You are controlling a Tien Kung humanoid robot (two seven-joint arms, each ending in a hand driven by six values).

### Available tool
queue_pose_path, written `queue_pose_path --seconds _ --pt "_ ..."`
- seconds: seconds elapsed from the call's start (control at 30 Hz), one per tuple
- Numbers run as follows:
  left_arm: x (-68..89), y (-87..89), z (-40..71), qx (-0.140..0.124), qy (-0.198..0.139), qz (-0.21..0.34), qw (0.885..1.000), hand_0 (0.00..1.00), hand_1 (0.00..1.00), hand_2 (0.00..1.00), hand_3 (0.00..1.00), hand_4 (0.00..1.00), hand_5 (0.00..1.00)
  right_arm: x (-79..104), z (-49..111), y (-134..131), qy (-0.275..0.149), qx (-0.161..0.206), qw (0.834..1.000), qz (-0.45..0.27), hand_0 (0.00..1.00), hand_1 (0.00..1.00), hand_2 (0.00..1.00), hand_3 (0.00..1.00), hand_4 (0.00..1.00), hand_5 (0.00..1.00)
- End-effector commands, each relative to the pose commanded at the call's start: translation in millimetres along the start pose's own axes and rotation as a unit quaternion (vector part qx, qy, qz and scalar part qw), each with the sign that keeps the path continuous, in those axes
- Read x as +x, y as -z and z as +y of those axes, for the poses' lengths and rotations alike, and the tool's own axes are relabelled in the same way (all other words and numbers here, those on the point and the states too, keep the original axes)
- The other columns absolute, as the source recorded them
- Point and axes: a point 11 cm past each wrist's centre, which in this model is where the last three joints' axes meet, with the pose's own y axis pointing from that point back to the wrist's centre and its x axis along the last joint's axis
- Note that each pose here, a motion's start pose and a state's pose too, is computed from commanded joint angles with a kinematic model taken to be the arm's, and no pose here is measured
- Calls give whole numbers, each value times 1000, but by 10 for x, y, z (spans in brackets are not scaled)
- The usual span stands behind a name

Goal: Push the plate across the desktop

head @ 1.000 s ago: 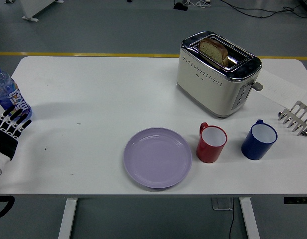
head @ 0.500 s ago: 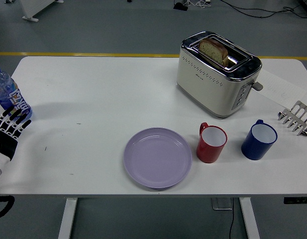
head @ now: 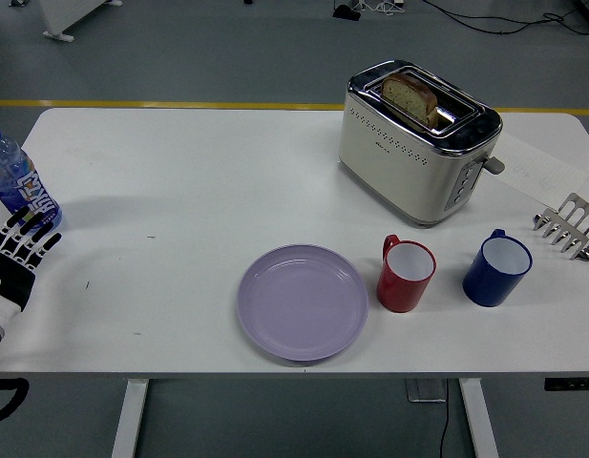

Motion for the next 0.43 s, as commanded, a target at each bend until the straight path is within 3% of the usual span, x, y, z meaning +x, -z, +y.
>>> queue_pose_path --seconds 0.43 --pt "24 31 16 3 -3 2 1000 643 680 667 644 499 998 -4 -7 -54 0 -6 1000 3 570 532 613 594 103 570"
